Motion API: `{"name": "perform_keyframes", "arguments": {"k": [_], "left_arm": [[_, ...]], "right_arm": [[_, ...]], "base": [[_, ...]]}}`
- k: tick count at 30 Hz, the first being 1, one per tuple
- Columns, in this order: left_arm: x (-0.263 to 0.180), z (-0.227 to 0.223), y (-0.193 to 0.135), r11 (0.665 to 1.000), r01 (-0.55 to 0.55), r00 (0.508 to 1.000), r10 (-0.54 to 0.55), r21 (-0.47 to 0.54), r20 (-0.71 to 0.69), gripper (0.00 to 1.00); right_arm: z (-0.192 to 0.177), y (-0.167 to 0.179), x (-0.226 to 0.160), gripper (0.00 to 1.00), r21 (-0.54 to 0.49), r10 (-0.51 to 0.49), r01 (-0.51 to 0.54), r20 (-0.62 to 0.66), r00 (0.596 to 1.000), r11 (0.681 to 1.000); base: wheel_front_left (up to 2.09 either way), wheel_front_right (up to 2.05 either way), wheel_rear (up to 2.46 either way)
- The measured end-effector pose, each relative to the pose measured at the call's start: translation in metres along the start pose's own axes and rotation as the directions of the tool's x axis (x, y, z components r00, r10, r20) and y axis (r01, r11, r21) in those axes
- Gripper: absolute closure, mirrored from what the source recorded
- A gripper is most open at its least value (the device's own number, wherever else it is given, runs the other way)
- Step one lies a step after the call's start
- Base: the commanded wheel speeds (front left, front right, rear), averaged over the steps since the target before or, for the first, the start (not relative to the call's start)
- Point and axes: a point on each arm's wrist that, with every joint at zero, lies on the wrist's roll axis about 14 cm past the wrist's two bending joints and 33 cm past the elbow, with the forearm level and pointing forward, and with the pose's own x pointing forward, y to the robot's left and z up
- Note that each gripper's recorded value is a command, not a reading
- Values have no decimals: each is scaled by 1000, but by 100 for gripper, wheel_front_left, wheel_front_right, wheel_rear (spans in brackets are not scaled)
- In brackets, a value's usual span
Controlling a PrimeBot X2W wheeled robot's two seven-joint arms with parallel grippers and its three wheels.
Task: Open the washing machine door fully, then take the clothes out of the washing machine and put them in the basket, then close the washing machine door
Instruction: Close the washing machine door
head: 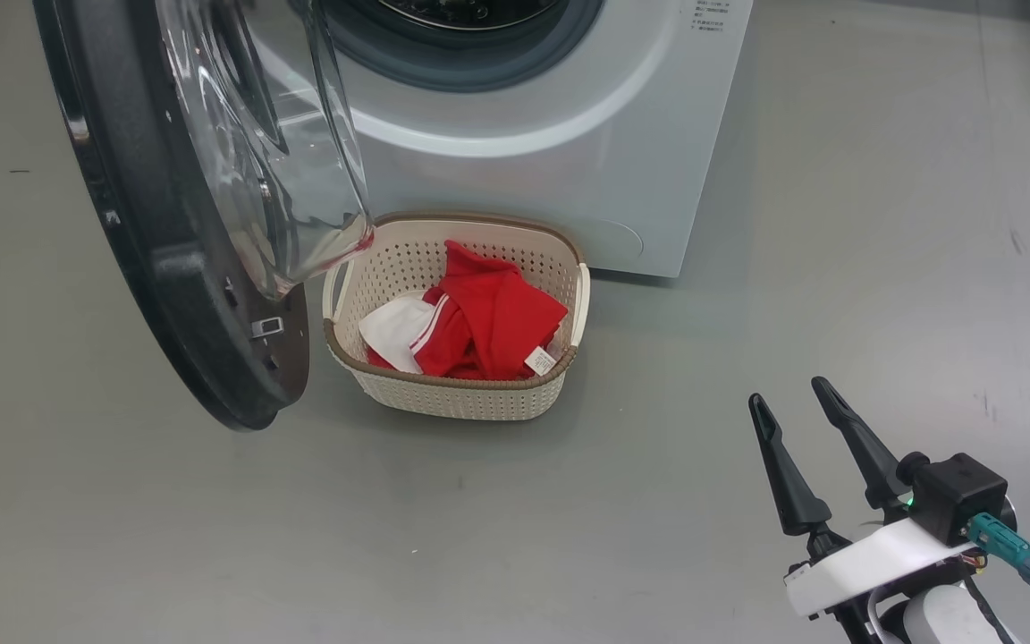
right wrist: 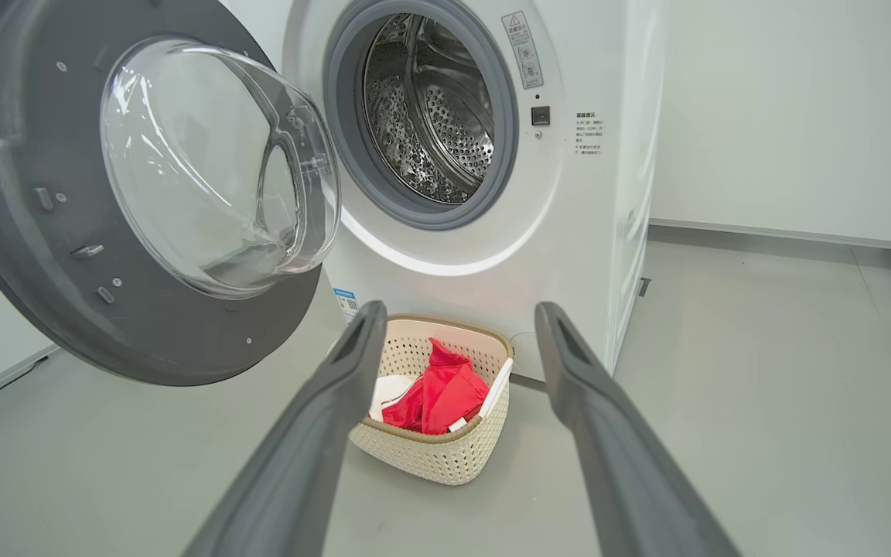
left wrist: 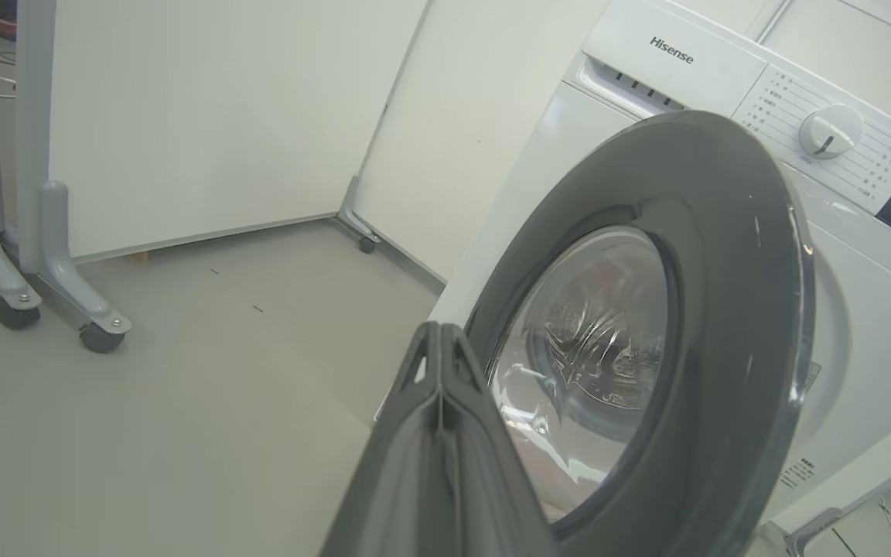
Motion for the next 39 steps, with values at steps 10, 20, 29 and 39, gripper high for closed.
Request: {"name": "perform_keyframes", "arguments": {"k": [10, 20, 29, 39], "left_arm": [[28, -25, 3, 901, -156, 984, 109, -404, -137, 100], [38, -48, -8, 738, -181, 973, 39, -650, -227, 100], [25, -93, -6, 629, -291, 921, -19, -721, -388, 100], [30, -96, -24, 496, -281, 911, -132, -821, -391, 100]], "right_arm": [[-1, -12, -4, 0, -1, -35, 35, -3, 999, 999], [2, -18, -5, 0, -2, -51, 51, 4, 999, 999], [8, -17, -4, 0, -7, -47, 48, 21, 999, 999], [12, -14, -5, 0, -14, -45, 46, 32, 998, 999]], "base": [[0, 0, 0], [0, 0, 0], [0, 0, 0], [0, 0, 0]]}}
